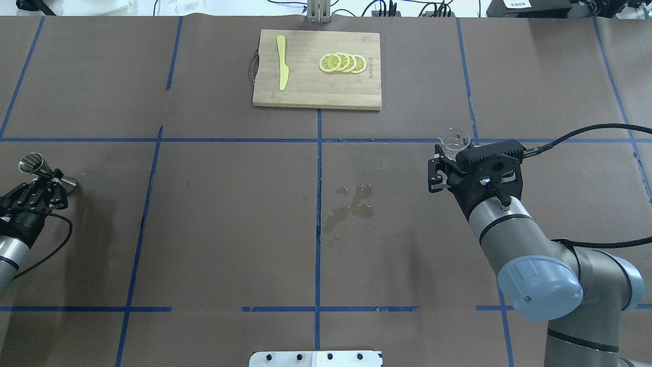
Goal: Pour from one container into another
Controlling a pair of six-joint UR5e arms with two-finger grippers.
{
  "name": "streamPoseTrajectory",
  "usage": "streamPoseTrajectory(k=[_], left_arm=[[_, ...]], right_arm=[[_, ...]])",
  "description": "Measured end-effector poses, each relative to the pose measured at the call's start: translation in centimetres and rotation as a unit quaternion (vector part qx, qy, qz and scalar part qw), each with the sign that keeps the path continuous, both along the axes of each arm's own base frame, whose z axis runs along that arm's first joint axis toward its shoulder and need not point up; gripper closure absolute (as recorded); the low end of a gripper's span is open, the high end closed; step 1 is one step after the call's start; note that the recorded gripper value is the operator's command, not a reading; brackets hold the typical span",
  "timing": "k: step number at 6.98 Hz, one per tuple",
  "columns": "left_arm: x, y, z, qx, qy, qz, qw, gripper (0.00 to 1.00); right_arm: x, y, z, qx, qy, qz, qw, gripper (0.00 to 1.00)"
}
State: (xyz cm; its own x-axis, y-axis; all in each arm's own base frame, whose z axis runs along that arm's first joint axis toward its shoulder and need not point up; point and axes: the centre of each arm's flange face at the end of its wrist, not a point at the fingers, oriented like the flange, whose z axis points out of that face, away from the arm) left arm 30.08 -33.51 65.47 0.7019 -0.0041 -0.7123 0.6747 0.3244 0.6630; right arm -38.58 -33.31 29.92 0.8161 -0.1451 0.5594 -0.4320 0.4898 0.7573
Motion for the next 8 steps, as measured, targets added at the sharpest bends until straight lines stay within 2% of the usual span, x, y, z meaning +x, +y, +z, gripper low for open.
streamPoseTrajectory(k=[2,3,5,6,7,8], left_arm=[[-0.01,0.05,0.07,-0.001,-0.001,0.001,1.0,0.71],[-0.04,0.07,0.11,-0.001,-0.001,0.002,1.0,0.52],[-0.06,0.09,0.16,-0.002,-0.002,0.003,1.0,0.46],[-0.02,0.12,0.18,-0.002,-0.001,0.005,1.0,0.39],[0.01,0.14,0.18,-0.002,-0.001,0.006,1.0,0.22],[-0.08,0.19,0.28,-0.003,-0.002,0.006,1.0,0.09]], right_arm=[[0.05,-0.03,-0.06,0.0,-0.001,0.0,1.0,0.76],[0.07,-0.02,-0.09,0.0,-0.001,0.0,1.0,0.76],[0.06,0.0,-0.14,0.001,-0.001,0.0,1.0,0.76],[0.05,0.01,-0.15,0.001,-0.001,0.0,1.0,0.76],[0.05,0.0,-0.14,0.001,-0.001,0.0,1.0,0.76],[0.02,0.0,-0.13,0.001,-0.001,0.0,1.0,0.76]])
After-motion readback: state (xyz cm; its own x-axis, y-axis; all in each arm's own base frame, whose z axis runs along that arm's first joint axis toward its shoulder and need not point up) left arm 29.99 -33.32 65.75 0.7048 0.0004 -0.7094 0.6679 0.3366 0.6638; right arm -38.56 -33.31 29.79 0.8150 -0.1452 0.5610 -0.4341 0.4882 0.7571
